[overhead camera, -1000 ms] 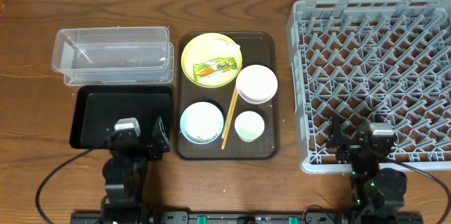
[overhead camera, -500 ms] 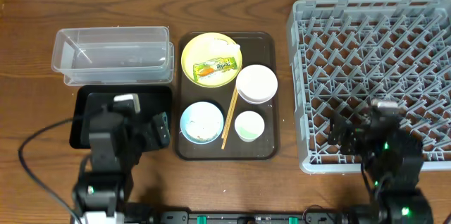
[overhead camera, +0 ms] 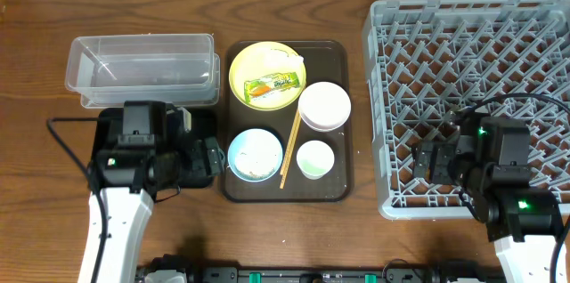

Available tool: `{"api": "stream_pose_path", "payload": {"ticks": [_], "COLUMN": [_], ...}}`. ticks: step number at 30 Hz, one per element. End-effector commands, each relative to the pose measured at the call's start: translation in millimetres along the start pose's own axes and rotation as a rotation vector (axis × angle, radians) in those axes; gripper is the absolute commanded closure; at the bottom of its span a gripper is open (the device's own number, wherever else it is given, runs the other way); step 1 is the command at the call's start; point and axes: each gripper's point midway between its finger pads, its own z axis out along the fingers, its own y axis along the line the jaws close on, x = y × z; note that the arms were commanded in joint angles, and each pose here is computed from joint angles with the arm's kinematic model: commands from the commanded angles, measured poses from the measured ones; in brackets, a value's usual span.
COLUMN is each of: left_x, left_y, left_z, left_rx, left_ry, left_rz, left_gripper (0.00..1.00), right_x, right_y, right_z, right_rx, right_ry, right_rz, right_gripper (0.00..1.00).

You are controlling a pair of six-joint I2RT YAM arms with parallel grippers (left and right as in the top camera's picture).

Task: Sort waste into correct bins and load items into the dishwasher rack
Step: 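Move the left gripper over the yellow plate toward the wrapper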

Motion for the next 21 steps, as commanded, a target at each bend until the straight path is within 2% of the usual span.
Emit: {"api": "stream_pose_path", "payload": {"ticks": [1,5,10,16,21], "left_x": [-4,-15,-55,-108,-146], "left_y": [-1,-5,-23,-46,-83], "left_z": [4,2,-17,-24,-1], "left_rx": [0.007,0.013,0.036,-0.045,-0.041], "left_ry": [0.022,-0.001,-0.113,-0.203,-0.296], "left_rz": [-0.016,0.014,0.122,0.361,0.557], "left_gripper": [0.06,0.06,0.06,0.06,0.06], "right_x": [-8,-8,-8,-8,-7], "right_y": [1,1,0,0,0], "right_z": [-6,-6,-6,-6,-6], "right_rx": [-0.006,-0.006,-0.005,-0.005,-0.004], "right_ry": [-0.021,-0.021,-0.021,-0.02,-0.017], "right_rz": [0.004,0.003,0.003,0.003,0.003], "right_gripper": [0.01,0.01,0.01,0.01,0.01]}}
